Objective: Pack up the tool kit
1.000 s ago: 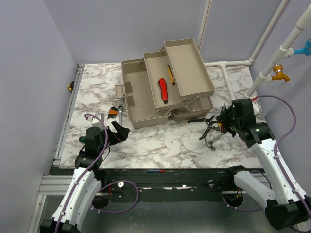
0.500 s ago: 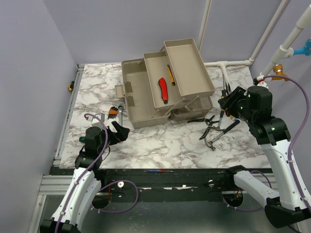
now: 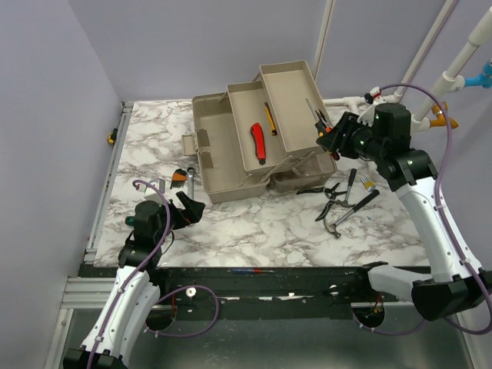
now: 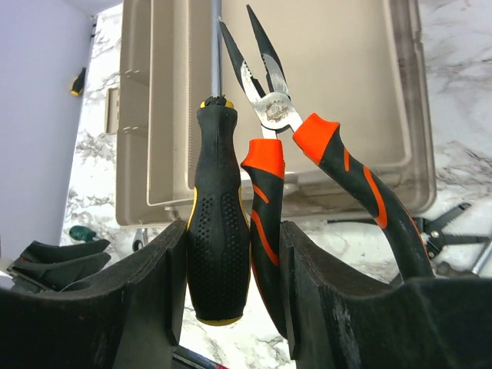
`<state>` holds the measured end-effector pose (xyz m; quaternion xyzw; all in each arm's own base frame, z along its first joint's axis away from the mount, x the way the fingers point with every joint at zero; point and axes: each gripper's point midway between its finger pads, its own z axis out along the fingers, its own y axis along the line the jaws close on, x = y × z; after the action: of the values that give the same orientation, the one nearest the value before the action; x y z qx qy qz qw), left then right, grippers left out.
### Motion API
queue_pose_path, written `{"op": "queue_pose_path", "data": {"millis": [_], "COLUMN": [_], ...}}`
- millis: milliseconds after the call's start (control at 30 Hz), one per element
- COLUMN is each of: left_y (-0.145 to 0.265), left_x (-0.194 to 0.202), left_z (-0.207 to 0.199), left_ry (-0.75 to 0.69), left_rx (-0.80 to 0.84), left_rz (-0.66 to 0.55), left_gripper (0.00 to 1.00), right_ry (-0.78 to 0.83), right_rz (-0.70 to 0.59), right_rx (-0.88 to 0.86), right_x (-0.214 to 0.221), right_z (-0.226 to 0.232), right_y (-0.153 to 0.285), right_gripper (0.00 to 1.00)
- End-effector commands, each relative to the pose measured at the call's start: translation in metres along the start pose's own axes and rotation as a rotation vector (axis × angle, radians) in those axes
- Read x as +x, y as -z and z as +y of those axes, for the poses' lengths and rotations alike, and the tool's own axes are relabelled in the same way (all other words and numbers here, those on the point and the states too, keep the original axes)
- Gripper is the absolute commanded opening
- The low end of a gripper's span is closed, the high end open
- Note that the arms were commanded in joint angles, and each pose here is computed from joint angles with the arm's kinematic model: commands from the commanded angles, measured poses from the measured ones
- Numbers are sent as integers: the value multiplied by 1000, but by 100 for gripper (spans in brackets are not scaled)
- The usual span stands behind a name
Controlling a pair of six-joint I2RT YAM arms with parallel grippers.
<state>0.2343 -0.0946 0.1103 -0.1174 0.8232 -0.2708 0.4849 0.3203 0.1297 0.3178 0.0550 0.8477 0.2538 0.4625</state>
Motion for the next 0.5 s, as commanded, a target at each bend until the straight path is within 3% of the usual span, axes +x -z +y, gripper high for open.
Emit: {"op": "queue_pose_path", "data": {"millis": [0, 467], "left_y": [-1, -1], "left_x": [-2, -3], "left_z": [3, 3], "left_ry": [-14, -13], "left_rx": [-5, -5], "left_rz": [-24, -26], "left_gripper": [97, 96], "right_ry": [93, 66], "right_rz": [-80, -80], "right_rx": [-155, -141], "right_x": [-37, -48], "right_z": [34, 41], "right_y": [-9, -83], "right_gripper": [1, 1]}}
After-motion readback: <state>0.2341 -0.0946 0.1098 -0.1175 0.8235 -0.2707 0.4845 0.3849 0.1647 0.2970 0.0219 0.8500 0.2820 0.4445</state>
